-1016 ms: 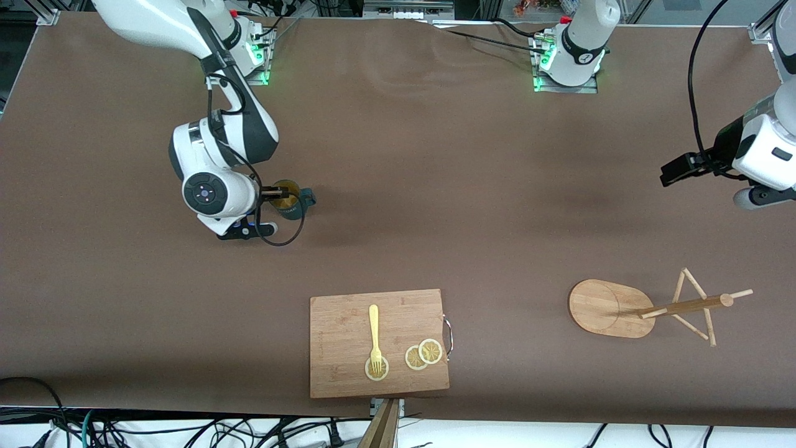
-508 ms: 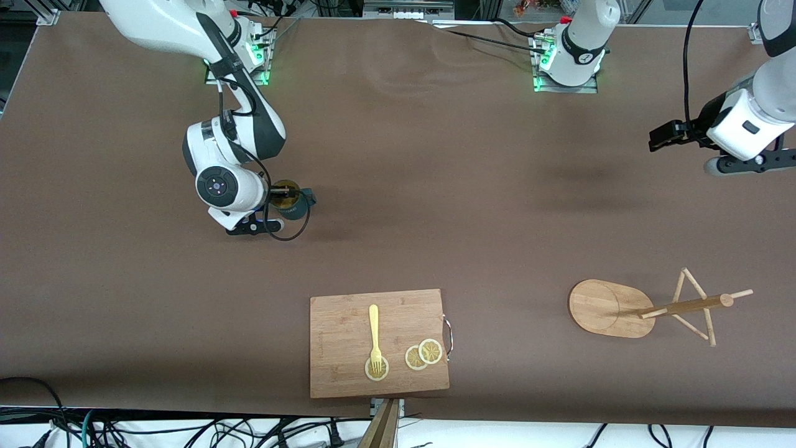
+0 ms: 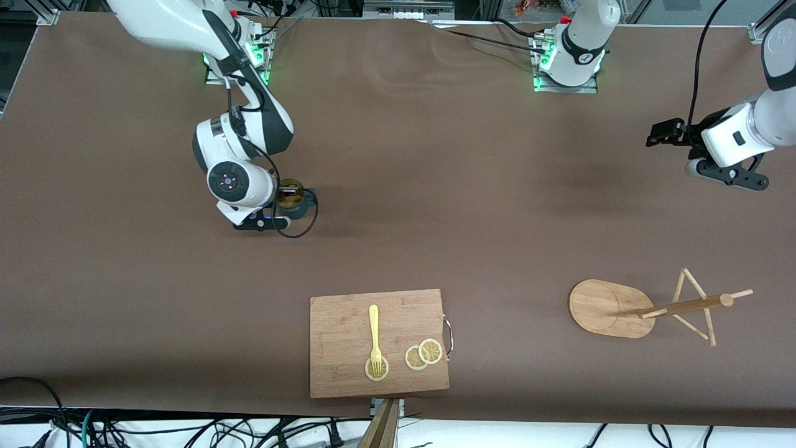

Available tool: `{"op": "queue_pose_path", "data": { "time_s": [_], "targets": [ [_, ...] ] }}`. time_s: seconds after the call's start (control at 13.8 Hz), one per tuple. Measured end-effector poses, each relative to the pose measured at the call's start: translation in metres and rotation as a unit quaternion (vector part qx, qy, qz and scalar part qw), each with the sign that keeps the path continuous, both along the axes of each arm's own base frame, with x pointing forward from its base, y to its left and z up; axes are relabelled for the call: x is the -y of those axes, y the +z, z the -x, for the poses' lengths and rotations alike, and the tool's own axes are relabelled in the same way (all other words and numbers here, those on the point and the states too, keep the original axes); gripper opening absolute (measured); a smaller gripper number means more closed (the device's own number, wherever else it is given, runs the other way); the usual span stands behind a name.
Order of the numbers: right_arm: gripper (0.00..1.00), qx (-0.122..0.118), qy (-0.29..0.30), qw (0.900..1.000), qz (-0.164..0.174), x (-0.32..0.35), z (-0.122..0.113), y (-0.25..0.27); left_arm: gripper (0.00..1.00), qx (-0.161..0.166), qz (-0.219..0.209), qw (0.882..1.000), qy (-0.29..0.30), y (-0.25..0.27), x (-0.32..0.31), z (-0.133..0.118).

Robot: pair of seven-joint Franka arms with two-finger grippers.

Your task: Pass cup and hang on rack

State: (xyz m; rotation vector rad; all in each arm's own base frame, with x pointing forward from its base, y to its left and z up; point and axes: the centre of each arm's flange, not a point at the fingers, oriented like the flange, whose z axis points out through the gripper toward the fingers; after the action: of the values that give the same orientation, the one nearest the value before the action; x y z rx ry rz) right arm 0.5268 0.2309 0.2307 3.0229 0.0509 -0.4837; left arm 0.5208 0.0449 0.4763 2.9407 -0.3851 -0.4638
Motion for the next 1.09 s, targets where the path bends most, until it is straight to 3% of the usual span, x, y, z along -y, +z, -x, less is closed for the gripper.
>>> {"op": "queue_pose_path", "data": {
  "time_s": [0.07,0.29,0.51,0.87,1.09],
  "targets": [
    [0.05,0.006,-0.001,1.0,-0.001,-0.006,-0.001,0.004,1.0,-0.002,0.015,1.0,-0.02,-0.006,-0.006,-0.001],
    [0.05,0.043,-0.009,0.999,-0.016,-0.021,-0.023,0.032,1.0,-0.004,0.098,0.993,-0.07,-0.034,-0.037,0.001],
    [0.05,0.087,-0.082,0.993,-0.025,-0.085,-0.04,0.063,1.0,0.002,0.168,0.978,-0.124,-0.066,-0.076,0.008],
    [0.05,0.123,-0.174,0.976,-0.046,-0.228,-0.034,0.065,1.0,0.059,0.32,0.918,-0.226,-0.126,-0.092,0.005],
    [0.05,0.121,-0.218,0.966,-0.064,-0.291,-0.009,0.07,1.0,0.109,0.407,0.863,-0.278,-0.171,-0.086,0.0]
  ]
}}
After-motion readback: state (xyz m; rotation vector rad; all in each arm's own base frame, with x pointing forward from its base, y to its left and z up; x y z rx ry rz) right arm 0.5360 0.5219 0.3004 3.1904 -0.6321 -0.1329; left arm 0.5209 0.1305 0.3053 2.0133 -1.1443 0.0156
